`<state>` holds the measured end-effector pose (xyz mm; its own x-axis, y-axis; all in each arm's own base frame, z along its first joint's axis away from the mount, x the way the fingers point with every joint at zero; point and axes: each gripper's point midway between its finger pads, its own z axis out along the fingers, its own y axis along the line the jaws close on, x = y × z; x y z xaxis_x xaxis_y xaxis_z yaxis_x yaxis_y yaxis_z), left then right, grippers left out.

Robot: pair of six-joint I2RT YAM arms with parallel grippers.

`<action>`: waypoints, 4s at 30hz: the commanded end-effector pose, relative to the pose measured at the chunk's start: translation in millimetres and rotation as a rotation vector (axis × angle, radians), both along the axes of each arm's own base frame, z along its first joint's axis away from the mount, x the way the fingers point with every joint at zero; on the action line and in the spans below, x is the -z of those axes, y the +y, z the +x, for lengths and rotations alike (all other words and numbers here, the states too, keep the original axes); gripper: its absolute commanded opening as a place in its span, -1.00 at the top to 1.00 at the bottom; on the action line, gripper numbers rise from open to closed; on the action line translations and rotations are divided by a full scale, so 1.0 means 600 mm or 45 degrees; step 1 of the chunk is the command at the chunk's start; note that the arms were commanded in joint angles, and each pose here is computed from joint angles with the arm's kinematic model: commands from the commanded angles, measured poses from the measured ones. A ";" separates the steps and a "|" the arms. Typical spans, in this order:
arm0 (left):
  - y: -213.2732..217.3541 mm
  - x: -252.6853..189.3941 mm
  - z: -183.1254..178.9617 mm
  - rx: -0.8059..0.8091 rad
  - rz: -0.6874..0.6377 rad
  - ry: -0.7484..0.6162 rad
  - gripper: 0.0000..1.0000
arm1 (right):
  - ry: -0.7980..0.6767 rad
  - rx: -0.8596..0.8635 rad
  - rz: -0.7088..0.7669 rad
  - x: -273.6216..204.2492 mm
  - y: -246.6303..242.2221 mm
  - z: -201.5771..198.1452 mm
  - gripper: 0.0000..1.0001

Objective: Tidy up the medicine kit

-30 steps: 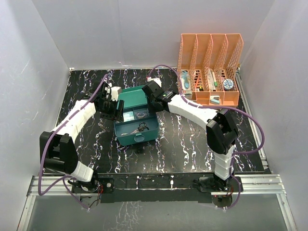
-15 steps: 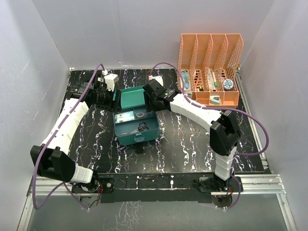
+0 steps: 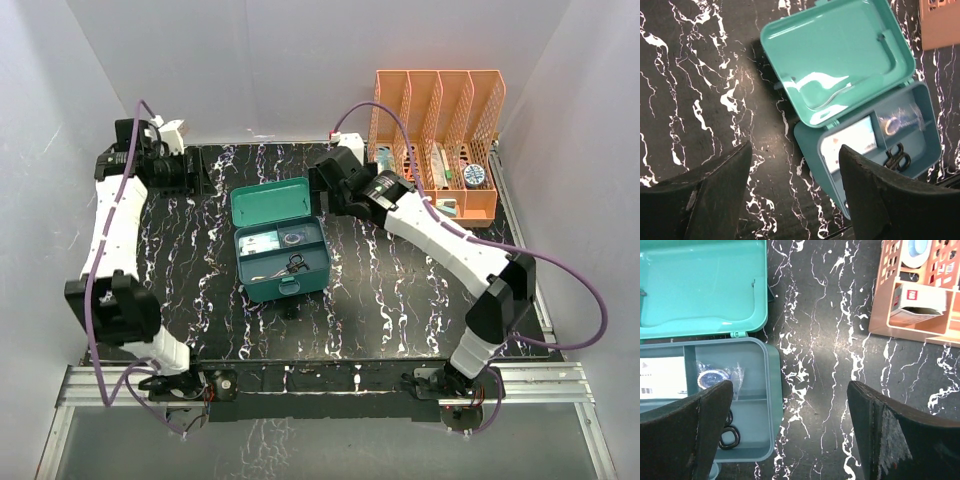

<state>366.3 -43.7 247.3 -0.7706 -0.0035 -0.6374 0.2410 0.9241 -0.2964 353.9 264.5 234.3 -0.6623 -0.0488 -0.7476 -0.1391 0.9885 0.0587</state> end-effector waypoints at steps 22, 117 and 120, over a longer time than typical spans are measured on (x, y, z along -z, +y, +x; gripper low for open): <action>0.052 0.232 0.184 -0.196 -0.410 0.297 0.29 | -0.041 0.152 0.046 -0.063 -0.068 -0.045 -0.97; -0.055 0.057 0.185 0.223 -0.770 0.165 0.13 | 0.313 0.033 0.094 0.157 0.008 0.209 -0.04; -0.053 0.061 0.181 0.228 -0.762 0.167 0.13 | 0.328 0.024 0.090 0.171 0.012 0.212 0.23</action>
<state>483.4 -74.7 199.8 -0.8677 -0.2013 -0.4545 0.2850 0.5476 -0.7867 468.3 265.4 110.0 -0.8690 -0.0031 -0.4948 -0.0719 0.9902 0.1200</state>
